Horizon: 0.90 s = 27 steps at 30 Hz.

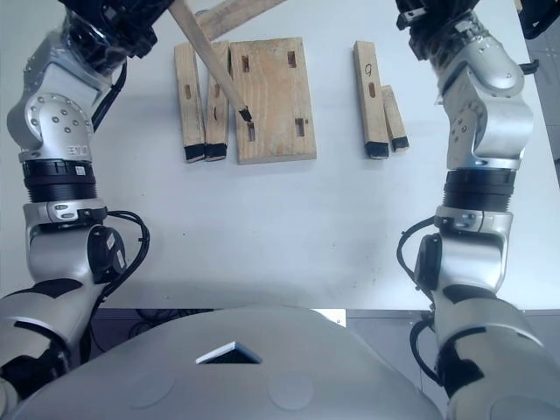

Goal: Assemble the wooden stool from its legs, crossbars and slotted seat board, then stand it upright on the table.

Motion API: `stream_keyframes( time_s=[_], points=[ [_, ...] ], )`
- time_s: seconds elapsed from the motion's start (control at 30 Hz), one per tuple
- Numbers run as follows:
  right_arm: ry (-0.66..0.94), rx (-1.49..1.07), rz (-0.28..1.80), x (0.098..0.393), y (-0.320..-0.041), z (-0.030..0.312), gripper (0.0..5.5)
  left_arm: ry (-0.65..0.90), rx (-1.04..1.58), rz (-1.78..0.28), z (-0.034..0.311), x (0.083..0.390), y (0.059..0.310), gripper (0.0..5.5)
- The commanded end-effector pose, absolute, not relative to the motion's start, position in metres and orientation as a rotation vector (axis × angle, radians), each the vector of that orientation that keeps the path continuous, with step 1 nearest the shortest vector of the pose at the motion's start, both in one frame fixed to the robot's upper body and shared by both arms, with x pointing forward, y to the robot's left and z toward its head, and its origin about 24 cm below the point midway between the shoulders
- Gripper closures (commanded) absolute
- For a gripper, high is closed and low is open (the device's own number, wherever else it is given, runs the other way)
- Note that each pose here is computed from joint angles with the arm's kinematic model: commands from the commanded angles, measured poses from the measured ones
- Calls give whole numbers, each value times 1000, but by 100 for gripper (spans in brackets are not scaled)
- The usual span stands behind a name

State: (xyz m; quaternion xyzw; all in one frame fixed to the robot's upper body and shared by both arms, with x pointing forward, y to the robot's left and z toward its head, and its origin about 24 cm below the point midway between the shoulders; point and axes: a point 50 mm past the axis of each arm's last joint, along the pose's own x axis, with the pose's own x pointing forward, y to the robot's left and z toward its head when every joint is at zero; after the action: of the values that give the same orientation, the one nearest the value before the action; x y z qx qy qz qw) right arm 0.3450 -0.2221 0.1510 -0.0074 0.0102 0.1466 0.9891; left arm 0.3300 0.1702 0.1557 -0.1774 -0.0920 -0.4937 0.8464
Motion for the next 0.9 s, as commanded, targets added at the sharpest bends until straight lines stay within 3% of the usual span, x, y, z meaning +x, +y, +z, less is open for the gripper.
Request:
stream_keyframes(
  time_s=[0.03, 0.1, 0.33, 0.53, 0.9],
  points=[
    [-16, 7, 285, 350, -220, 160, 518, -158, -368, -1054, 142, 328, 166, 348],
    [-11, 7, 289, 351, -219, 159, 550, -140, -382, -1056, 135, 327, 164, 348],
    [20, 7, 326, 351, -216, 153, 550, -26, -266, -1110, 107, 324, 157, 349],
    [45, 19, 403, 346, -204, 146, 550, 62, -225, -1195, 116, 338, 172, 349],
    [56, 20, 457, 342, -197, 144, 550, -19, -179, -1214, 136, 342, 173, 349]
  ],
)
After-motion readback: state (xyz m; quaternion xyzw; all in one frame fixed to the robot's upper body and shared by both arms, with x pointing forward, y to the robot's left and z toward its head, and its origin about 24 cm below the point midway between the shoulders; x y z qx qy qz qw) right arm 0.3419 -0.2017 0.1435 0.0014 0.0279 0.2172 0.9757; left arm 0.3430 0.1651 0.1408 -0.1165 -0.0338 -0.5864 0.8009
